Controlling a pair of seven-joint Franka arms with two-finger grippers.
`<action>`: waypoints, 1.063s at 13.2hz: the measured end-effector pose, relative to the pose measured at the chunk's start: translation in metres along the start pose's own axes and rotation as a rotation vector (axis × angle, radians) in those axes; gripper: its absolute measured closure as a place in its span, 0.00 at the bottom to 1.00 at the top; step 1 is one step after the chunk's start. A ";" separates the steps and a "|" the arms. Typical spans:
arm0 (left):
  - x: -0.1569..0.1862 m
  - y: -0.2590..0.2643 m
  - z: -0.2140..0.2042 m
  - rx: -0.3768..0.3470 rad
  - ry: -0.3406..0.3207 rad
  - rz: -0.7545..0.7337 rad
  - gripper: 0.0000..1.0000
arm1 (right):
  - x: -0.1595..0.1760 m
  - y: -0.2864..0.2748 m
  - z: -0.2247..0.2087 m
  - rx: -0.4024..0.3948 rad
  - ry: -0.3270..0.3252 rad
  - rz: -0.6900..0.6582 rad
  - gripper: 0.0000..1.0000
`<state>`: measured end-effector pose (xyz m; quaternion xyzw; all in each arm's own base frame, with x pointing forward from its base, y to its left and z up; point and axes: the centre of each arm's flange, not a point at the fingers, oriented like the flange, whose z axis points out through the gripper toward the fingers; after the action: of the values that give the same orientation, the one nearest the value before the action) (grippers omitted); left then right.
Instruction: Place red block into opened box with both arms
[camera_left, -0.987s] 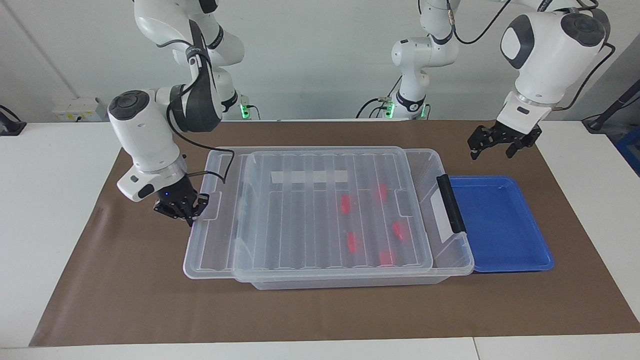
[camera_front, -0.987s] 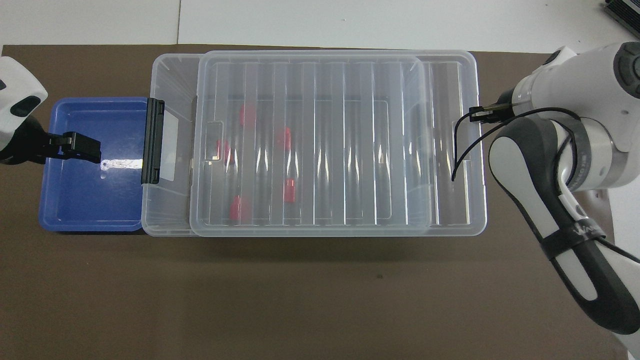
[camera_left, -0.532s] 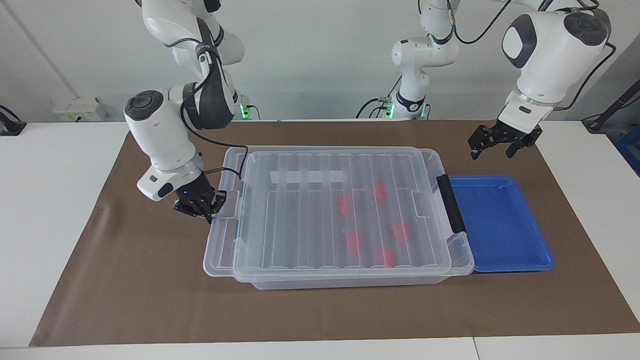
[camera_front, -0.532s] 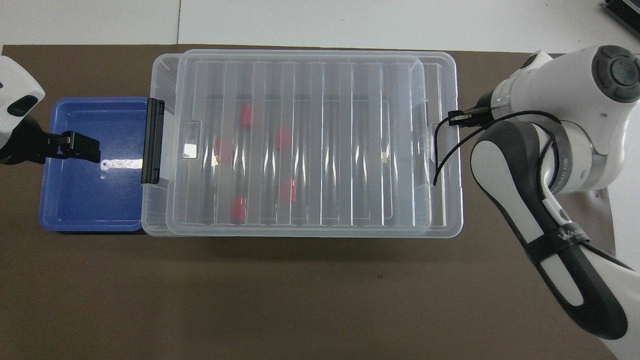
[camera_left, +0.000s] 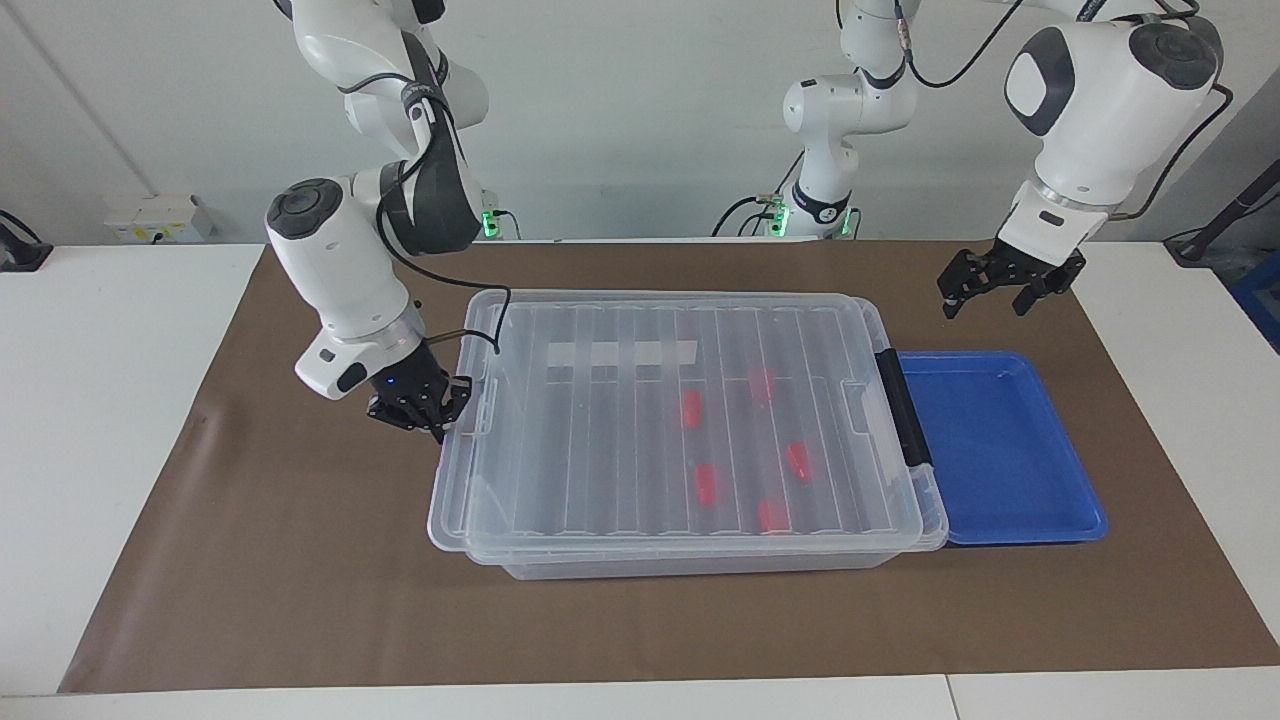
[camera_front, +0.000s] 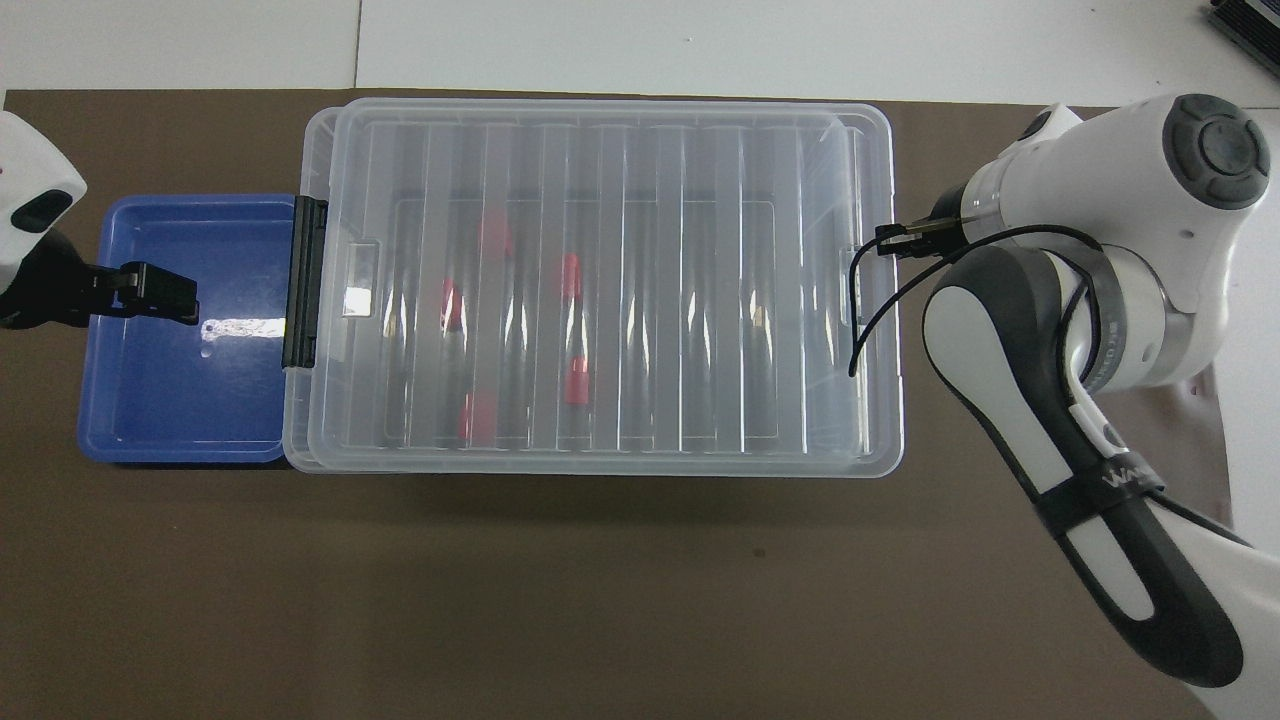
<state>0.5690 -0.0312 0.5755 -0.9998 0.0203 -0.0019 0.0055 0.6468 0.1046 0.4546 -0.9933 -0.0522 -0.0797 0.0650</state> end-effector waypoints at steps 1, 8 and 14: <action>0.000 0.000 0.000 0.000 0.000 0.000 0.00 | 0.000 -0.001 0.000 0.001 -0.001 -0.001 0.99; 0.000 0.000 0.000 0.000 0.001 0.000 0.00 | -0.001 -0.003 0.001 0.002 -0.003 -0.003 0.99; 0.000 0.000 0.000 0.000 0.004 0.000 0.00 | -0.001 -0.003 0.002 0.006 -0.006 -0.001 0.99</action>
<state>0.5691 -0.0312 0.5759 -0.9998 0.0202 -0.0039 0.0054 0.6455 0.1077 0.4530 -0.9933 -0.0530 -0.0767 0.0678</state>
